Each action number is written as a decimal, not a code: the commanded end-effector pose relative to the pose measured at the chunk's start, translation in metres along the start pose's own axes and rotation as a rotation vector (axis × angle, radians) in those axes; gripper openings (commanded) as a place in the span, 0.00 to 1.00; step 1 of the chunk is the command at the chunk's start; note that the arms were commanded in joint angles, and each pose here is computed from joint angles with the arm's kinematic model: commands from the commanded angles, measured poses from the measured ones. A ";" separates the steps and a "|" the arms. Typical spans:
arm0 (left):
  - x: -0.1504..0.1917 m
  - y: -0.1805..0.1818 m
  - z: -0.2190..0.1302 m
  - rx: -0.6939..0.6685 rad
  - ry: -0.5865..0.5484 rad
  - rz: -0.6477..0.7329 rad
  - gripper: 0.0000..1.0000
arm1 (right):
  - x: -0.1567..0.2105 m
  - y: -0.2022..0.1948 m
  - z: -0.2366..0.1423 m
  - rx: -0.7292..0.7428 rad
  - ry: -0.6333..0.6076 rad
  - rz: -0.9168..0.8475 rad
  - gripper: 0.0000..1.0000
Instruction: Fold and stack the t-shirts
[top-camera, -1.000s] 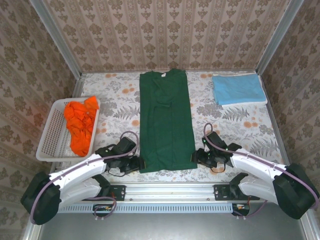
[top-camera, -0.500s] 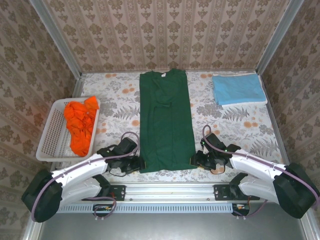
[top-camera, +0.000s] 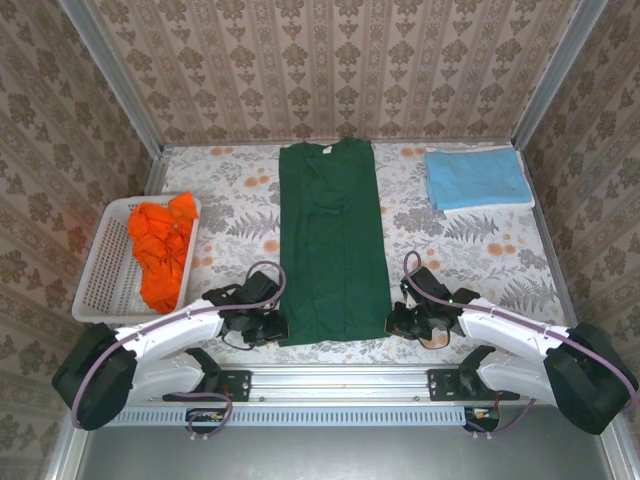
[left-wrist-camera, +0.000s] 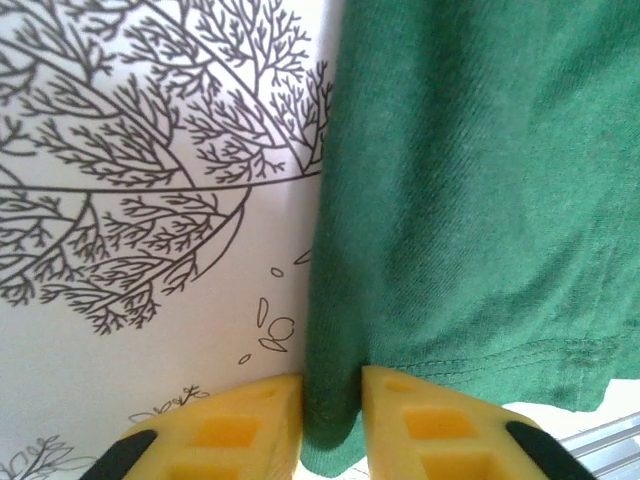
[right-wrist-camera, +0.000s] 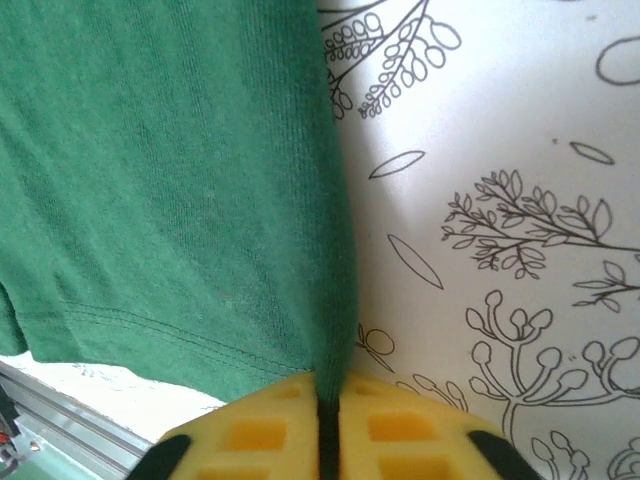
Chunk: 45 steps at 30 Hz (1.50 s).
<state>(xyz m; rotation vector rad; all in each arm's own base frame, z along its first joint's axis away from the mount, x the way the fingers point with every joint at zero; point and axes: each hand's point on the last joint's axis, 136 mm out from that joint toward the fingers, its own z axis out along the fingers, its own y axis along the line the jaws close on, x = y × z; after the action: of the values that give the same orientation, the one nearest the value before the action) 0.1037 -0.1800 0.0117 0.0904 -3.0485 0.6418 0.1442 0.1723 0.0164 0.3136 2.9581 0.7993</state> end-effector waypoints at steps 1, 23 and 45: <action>-0.003 -0.036 0.008 0.138 0.007 0.108 0.17 | 0.004 -0.004 0.001 0.020 0.016 0.006 0.08; 0.032 0.002 -0.030 0.041 0.025 0.182 0.00 | 0.056 -0.003 0.002 0.009 0.071 -0.043 0.00; -0.157 -0.100 -0.114 0.329 -0.314 0.129 0.00 | -0.117 0.076 -0.073 -0.183 -0.314 0.124 0.00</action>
<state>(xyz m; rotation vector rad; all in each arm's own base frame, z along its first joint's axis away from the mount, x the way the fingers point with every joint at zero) 0.2312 -0.2123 0.1417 0.0790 -3.2193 1.2208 0.2217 0.1699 0.0996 0.5772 2.6213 0.8790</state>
